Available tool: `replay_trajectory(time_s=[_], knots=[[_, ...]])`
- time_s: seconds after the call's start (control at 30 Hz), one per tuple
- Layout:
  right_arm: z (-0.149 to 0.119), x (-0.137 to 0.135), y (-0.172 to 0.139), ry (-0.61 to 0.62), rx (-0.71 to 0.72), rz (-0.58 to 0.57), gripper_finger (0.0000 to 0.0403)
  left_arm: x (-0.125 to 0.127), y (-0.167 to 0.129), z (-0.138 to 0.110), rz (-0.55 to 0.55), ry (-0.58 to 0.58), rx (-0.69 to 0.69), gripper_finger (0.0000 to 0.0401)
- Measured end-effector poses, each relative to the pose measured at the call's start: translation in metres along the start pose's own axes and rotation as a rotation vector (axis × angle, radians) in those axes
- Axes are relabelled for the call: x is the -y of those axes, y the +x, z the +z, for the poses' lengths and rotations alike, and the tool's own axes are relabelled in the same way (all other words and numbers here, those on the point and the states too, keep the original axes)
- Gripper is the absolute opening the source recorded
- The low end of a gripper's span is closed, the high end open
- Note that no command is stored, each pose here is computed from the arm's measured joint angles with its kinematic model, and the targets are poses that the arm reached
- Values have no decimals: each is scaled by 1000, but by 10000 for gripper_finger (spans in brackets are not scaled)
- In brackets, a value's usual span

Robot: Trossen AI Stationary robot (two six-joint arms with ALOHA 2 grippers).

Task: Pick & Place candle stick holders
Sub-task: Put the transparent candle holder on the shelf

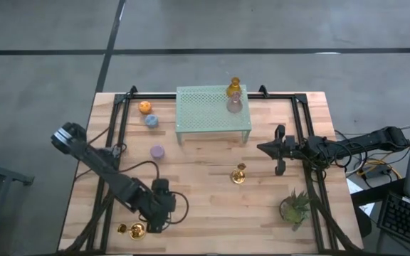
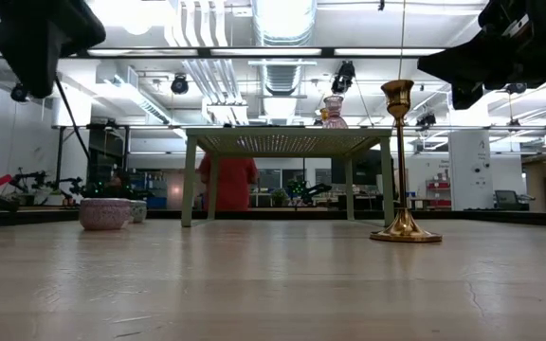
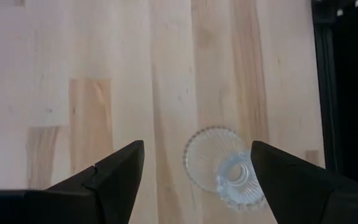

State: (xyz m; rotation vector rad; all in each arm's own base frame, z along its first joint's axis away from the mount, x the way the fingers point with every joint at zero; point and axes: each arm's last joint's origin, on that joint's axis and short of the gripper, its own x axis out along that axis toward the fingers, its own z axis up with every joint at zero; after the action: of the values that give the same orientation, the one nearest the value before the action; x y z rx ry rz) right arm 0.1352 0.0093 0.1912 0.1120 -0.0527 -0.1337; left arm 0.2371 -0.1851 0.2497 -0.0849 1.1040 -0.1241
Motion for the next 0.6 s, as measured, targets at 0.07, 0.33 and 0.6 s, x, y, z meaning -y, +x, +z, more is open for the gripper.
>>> replay_trajectory(time_s=[0.07, 0.33, 0.6], knots=[[0, 0, 0, -1, -1, 0, 8, 1, 1, -1, 3, 2, -6, 298], [-1, 0, 0, -3, -8, -1, 8, 9, -1, -7, -8, -25, -11, 298], [-1, 0, 0, -3, -15, -2, 8, 19, -4, -16, -15, -5, -16, 298]])
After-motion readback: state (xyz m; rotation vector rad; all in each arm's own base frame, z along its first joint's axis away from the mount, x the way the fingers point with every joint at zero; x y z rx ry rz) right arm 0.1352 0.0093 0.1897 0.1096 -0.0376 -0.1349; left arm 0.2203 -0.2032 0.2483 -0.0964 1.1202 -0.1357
